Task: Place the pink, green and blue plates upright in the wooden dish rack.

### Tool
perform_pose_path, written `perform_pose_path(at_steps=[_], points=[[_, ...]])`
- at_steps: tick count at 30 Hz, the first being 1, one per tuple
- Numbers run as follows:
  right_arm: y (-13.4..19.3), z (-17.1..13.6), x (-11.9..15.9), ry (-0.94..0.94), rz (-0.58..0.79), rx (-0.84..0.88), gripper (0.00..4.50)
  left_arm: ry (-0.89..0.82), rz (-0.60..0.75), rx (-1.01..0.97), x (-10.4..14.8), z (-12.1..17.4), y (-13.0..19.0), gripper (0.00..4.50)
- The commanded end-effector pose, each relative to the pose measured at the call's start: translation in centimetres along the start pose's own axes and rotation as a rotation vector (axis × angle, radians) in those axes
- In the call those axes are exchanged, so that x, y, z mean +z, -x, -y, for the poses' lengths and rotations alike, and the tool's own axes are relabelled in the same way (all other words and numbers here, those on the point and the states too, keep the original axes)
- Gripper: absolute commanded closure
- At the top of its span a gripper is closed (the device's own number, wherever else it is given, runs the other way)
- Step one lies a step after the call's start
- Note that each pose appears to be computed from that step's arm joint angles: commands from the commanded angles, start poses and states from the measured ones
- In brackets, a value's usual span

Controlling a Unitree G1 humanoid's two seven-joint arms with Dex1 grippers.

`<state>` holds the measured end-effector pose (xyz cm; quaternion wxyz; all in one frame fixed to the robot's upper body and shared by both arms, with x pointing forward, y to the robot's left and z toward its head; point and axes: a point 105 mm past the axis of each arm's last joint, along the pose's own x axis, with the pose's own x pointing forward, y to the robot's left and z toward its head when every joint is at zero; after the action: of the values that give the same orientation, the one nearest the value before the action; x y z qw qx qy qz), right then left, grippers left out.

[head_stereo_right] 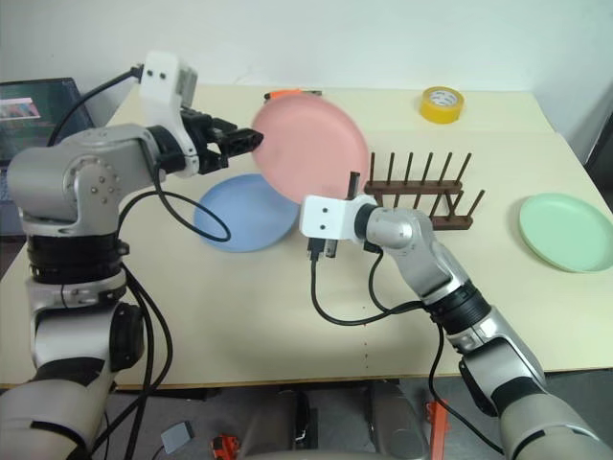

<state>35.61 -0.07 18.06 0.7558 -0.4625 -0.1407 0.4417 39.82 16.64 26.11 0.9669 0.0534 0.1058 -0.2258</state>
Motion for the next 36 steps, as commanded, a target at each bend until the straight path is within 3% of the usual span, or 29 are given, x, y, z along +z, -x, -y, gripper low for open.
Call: perform_pose_path(at_steps=[1,2,5,8,11,14,20,26,29,36], points=[[0.4,1.6,1.3,0.042,0.048,-0.053,4.5,-0.034,0.045,0.023,1.0,-0.7,0.7,0.21],[0.5,1.7,1.4,0.037,0.053,-0.058,4.5,-0.051,0.078,0.019,1.7,-0.9,1.1,0.03],[0.8,2.5,2.1,-0.017,0.1,-0.083,4.5,-0.158,0.278,-0.072,5.2,-0.5,3.8,0.03],[1.8,4.0,2.5,-0.101,0.142,-0.116,4.5,-0.279,0.393,-0.252,6.4,1.3,7.4,0.03],[3.3,6.1,2.6,-0.202,0.184,-0.161,4.5,-0.331,0.446,-0.353,6.8,1.9,10.1,0.03],[5.7,9.4,2.6,-0.348,0.245,-0.237,4.5,-0.381,0.419,-0.371,6.1,1.5,11.2,0.03],[11.4,15.2,-0.2,-0.542,0.245,-0.377,4.5,-0.387,0.293,-0.403,2.7,2.0,9.1,0.03],[16.8,19.5,-2.1,-0.776,0.328,-0.499,4.5,-0.376,0.232,-0.434,0.6,2.9,7.0,0.03],[19.3,20.2,-2.8,-0.943,0.429,-0.47,4.5,-0.372,0.227,-0.475,0.2,3.9,6.3,0.03],[22.8,19.5,-3.2,-1.132,0.552,-0.341,4.5,-0.368,0.221,-0.51,-0.1,4.6,5.7,0.03]])
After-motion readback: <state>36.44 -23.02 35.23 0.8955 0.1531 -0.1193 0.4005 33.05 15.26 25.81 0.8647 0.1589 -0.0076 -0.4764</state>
